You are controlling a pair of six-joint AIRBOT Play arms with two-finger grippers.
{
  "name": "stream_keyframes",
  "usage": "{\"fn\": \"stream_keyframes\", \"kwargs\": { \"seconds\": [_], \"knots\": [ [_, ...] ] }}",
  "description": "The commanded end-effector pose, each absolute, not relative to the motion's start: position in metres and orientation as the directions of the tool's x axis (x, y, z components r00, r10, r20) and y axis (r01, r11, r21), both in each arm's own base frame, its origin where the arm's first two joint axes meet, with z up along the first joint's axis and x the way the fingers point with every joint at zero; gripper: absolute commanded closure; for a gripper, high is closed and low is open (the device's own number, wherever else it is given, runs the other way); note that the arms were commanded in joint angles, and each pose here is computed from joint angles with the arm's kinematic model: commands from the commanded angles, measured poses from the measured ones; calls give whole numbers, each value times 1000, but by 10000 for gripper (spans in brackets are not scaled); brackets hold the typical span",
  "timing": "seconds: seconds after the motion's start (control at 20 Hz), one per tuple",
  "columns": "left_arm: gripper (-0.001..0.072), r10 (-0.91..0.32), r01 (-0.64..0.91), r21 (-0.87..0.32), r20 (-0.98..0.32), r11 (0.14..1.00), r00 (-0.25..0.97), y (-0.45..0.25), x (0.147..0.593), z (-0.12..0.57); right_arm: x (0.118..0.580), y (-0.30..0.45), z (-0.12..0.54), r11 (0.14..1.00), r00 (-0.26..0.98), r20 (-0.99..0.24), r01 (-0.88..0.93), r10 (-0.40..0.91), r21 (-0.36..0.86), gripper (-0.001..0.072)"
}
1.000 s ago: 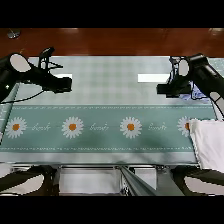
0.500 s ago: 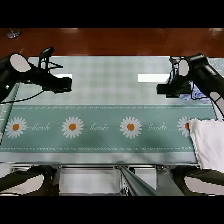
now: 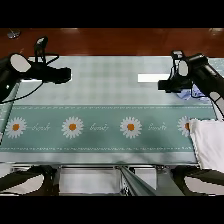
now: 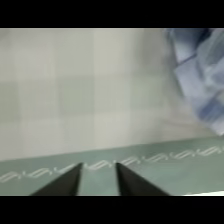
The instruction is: Fold the shirts.
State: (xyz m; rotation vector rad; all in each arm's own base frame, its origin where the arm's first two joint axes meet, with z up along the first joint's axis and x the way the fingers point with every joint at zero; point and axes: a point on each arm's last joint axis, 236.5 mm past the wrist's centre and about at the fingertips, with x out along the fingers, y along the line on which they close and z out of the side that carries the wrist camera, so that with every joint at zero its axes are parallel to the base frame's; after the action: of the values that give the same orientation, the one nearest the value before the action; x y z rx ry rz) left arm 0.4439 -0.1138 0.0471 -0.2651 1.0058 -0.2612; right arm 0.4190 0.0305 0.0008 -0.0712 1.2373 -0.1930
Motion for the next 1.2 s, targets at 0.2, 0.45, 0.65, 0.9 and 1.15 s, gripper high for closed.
{"fn": "stream_keyframes", "kwargs": {
  "seconds": [0.2,0.45,0.65,0.9,1.15],
  "knots": [
    [4,-239,114,-222,-693,968,681,-83,490,64,506,-101,57,872,590,-666,444,-457,-205,93],
    [4,-222,102,-208,-708,973,671,-71,493,54,481,-177,-23,783,410,-818,617,-403,-77,93],
    [5,-216,30,-233,-838,972,501,-70,466,0,465,-127,-96,822,295,-951,562,-92,95,97],
    [7,-130,-11,-147,-904,989,407,-34,451,-4,445,-90,-69,903,207,-977,411,42,126,694],
    [7,-187,54,-192,-787,980,588,-32,438,104,488,-75,151,936,659,-752,260,9,239,694]
  ]
}}
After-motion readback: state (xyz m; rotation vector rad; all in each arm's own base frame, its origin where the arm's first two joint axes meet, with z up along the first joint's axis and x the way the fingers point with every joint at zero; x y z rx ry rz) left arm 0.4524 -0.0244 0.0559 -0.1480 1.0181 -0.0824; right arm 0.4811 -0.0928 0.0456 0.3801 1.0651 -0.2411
